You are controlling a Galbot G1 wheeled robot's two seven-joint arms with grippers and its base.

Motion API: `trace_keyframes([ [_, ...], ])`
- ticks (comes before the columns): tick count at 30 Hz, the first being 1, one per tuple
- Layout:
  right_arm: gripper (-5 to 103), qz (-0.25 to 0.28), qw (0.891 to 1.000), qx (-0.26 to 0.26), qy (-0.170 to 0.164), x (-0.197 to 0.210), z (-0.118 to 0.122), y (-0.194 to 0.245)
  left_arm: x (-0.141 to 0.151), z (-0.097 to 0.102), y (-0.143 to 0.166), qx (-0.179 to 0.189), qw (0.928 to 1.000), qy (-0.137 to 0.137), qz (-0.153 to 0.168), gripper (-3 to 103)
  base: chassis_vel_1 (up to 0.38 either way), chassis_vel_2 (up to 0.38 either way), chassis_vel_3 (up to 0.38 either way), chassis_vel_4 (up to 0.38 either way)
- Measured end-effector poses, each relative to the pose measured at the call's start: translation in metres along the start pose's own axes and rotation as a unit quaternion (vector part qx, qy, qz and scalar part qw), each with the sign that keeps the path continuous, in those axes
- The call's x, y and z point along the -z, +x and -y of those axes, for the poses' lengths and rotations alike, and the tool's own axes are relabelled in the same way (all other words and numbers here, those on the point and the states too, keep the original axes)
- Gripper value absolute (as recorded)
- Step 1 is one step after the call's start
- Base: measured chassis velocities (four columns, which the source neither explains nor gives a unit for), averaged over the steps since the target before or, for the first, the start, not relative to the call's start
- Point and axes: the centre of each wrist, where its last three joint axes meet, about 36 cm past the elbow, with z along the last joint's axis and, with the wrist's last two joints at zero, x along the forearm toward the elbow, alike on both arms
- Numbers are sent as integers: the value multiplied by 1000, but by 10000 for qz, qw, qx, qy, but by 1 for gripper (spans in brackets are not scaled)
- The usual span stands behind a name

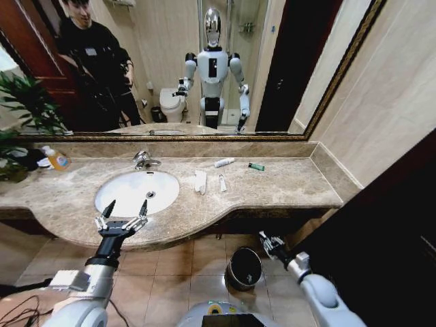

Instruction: Pick up the trash from the sink and place it in the trash bin.

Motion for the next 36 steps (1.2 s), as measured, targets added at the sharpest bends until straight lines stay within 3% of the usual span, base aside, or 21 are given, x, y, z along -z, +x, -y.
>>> trace_keyframes([
  [3,24,-529,9982,-295,-25,-26,-24,-16,0,0,0,0,10000,0,0,100,0,0,0,0],
  [7,24,-712,9968,-355,-8,-41,-40,-28,0,0,0,0,10000,0,0,100,0,0,0,0],
  [16,23,-692,9961,-551,-50,-59,-77,-60,0,0,0,0,10000,0,0,100,0,0,0,0],
  [18,27,-704,9960,-557,-30,-60,-77,-62,0,0,0,0,10000,0,0,100,0,0,0,0],
  [21,44,-679,9961,-568,47,-65,-71,-68,0,0,0,0,10000,0,0,100,0,0,0,0],
  [23,44,-686,9960,-568,76,-67,-67,-68,0,0,0,0,10000,0,0,100,0,0,0,0],
  [29,71,-682,9958,-585,146,-67,-54,-58,0,0,0,0,10000,0,0,100,0,0,0,0],
  [30,71,-647,9961,-578,148,-65,-52,-54,0,0,0,0,10000,0,0,100,0,0,0,0],
  [36,92,-190,9995,-1,239,-52,-25,-24,0,0,0,0,10000,1,0,100,0,0,0,0],
])
